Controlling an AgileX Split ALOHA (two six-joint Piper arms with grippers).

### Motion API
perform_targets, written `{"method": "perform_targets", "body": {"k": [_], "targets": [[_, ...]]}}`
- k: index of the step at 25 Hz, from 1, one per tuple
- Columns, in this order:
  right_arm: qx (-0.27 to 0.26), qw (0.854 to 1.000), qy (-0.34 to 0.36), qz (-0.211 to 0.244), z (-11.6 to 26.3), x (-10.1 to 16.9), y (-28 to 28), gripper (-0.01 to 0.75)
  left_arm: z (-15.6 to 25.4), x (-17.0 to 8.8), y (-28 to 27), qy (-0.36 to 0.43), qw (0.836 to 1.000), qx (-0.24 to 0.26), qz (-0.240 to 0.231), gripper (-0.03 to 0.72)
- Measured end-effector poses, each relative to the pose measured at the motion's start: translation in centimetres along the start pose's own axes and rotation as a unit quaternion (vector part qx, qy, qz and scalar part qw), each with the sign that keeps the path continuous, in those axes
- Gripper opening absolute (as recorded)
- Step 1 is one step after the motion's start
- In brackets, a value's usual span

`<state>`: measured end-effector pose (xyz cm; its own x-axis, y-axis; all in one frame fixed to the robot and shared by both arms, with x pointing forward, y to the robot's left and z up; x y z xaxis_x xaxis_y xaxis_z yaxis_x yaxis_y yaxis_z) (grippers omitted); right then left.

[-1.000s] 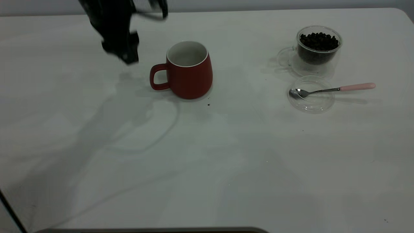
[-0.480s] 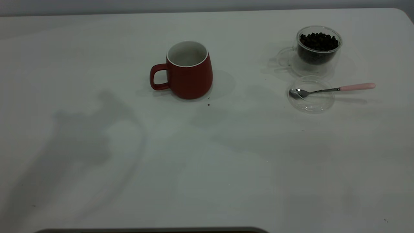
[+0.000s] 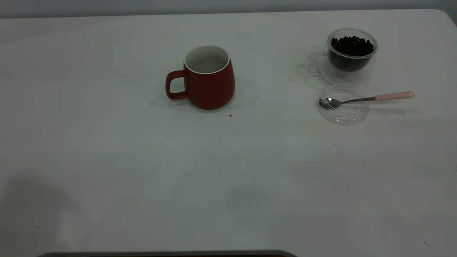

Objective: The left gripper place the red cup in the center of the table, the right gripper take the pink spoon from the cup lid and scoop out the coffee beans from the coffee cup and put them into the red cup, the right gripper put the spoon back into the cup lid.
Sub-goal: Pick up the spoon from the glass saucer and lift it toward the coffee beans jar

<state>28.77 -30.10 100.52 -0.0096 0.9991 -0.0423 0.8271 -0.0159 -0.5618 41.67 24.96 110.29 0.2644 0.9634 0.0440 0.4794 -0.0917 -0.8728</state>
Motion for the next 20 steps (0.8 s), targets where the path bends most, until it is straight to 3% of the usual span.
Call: {"method": "perform_targets", "body": {"k": [5,10,20], "targets": [[0.000,1.000,0.000,0.000,0.0,0.0,0.0,0.487,7.4,0.9,2.5,-0.034,0.998,0.040,-0.028,0.538],[0.000,1.000,0.000,0.000,0.0,0.0,0.0,0.487,12.4,1.0,5.6,-0.059,0.994,0.080,-0.038,0.538],[0.000,1.000,0.000,0.000,0.0,0.0,0.0,0.487,14.9,1.0,6.7,-0.059,0.996,0.053,-0.034,0.538]]}}
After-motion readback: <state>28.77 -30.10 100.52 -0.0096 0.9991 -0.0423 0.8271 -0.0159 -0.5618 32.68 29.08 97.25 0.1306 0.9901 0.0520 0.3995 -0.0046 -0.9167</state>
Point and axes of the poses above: a point on each arm's last joint axis where the gripper is mounted, y pointing out along that axis toward the gripper, x along the wrist's bending axis when the last joint is at zero, z = x × y, the point moved 6 cm from there along y, pointing out along that axis toward the gripper, and after that the axes turned 6 degrees about -y, right-handed, at the moved point
